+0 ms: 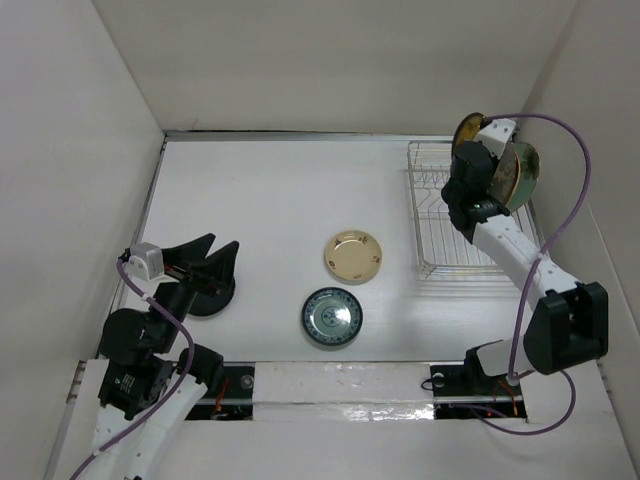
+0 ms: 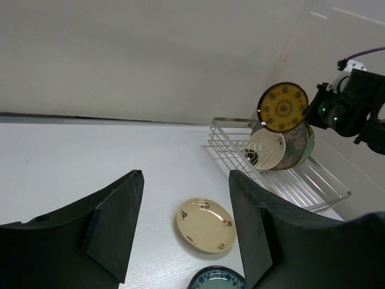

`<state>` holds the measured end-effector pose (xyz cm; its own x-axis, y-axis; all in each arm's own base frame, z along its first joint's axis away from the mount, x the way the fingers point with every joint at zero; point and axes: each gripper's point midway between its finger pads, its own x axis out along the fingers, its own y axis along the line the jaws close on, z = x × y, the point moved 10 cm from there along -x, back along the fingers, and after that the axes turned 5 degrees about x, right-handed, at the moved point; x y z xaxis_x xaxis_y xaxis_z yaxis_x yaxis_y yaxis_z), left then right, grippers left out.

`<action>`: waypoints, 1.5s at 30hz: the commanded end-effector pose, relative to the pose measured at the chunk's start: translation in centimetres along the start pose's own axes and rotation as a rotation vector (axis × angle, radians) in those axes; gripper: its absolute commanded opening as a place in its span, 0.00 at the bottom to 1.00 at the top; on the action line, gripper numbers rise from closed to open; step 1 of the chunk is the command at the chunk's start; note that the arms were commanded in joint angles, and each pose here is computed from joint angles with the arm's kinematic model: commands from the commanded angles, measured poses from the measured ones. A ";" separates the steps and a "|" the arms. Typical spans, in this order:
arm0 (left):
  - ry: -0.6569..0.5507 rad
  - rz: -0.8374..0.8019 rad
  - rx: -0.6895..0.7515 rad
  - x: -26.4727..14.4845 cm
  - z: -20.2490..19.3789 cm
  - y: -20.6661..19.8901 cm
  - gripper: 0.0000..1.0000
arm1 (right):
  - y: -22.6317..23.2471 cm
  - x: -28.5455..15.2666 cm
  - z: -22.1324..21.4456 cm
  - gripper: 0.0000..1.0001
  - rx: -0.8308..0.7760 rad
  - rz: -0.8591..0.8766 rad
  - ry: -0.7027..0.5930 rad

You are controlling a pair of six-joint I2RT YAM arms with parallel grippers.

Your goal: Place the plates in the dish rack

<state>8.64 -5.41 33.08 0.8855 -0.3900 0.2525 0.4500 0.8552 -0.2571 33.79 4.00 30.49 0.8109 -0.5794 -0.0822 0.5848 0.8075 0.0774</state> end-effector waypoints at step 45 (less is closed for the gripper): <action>-0.016 -0.019 0.007 0.6 0.5 -0.2 0.55 | 2.9 2.3 -8.2 0.46 -0.061 0.008 0.135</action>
<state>8.75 -5.58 33.00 0.8817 -0.4041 0.2436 0.4602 0.8506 -0.2544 37.49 4.66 17.93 0.7337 -0.6211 -0.2754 0.5993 0.7826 -0.1686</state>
